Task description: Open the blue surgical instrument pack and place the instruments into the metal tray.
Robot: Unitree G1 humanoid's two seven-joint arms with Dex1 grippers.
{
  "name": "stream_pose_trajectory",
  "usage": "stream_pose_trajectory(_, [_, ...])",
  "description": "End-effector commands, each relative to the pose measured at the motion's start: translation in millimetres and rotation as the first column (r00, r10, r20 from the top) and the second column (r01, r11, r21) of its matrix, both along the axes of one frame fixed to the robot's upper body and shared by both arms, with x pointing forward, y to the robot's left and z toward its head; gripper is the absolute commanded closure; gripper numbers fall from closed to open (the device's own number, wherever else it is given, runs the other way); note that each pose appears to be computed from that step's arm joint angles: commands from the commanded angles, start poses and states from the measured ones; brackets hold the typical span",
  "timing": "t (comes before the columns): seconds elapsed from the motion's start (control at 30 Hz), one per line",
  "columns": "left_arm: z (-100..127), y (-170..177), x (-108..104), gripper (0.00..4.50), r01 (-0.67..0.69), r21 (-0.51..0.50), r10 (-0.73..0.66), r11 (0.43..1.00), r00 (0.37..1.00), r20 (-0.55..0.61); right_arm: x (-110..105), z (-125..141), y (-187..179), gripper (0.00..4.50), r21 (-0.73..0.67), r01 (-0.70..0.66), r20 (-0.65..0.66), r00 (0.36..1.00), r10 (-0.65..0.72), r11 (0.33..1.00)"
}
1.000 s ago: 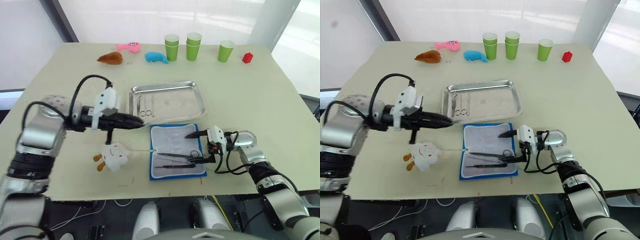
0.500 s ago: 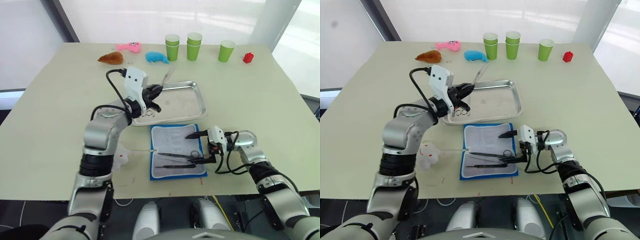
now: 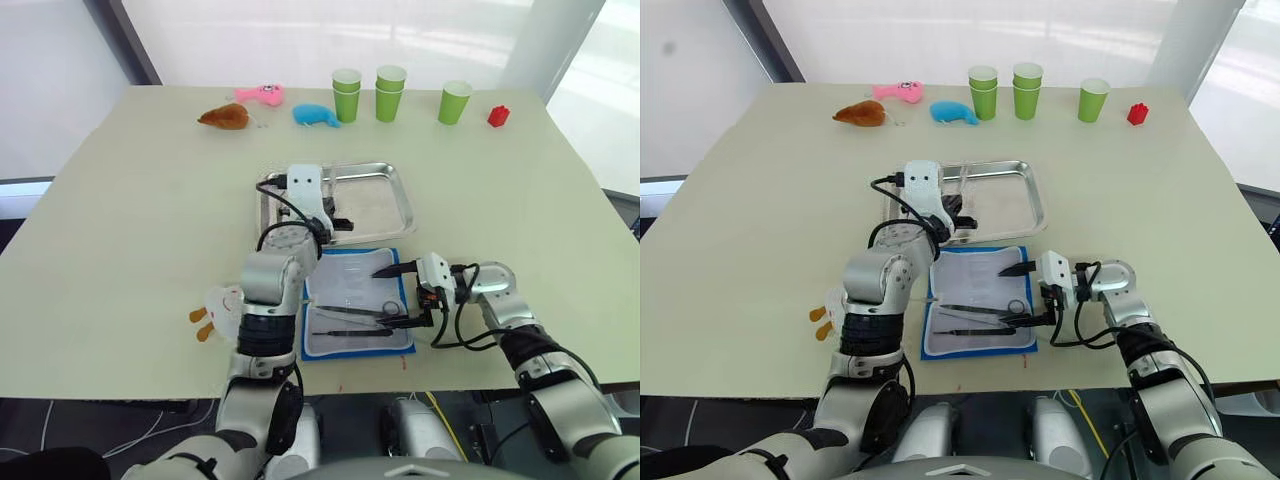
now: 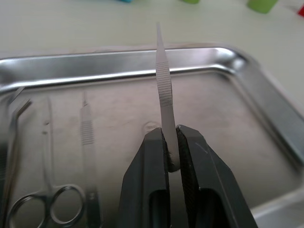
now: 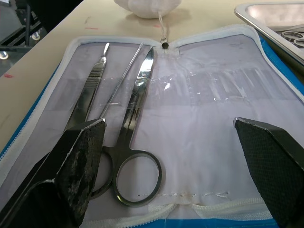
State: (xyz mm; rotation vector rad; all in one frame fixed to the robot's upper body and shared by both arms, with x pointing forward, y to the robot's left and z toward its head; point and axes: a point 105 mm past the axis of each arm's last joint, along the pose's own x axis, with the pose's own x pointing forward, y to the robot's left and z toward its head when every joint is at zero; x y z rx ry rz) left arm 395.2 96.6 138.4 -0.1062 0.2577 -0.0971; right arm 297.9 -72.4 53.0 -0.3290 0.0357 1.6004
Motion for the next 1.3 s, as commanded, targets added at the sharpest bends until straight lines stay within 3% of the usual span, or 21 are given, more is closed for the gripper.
stream_pose_trajectory(0.03, [13,-5,3,4.48,-0.025,-0.009,0.026,1.000,0.999,0.045,-28,-50,-8,0.00,-0.119,-0.029,-0.175,0.985,0.008,0.992])
stream_pose_trajectory(0.27, [-7,-7,-2,4.48,-0.082,-0.005,0.081,0.997,0.996,-0.029,-27,-49,-7,0.00,-0.117,-0.023,-0.171,0.985,0.003,0.993])
stream_pose_trajectory(0.9, [-25,5,-4,4.48,-0.131,-0.016,0.128,0.991,0.985,-0.113,-27,-49,-2,0.00,-0.112,-0.028,-0.171,0.985,0.008,0.993])
stream_pose_trajectory(0.97, [-25,6,-4,3.63,-0.133,-0.015,0.131,0.991,0.985,-0.116,-27,-50,-1,0.00,-0.112,-0.027,-0.171,0.985,0.008,0.993])
stream_pose_trajectory(1.03, [-25,7,-4,3.10,-0.138,-0.009,0.136,0.990,0.984,-0.114,-27,-50,-1,0.00,-0.112,-0.027,-0.171,0.985,0.007,0.993])
stream_pose_trajectory(1.3, [-17,7,-4,3.10,-0.132,0.000,0.131,0.991,0.988,-0.081,-27,-50,2,0.00,-0.106,-0.028,-0.171,0.985,0.010,0.994])
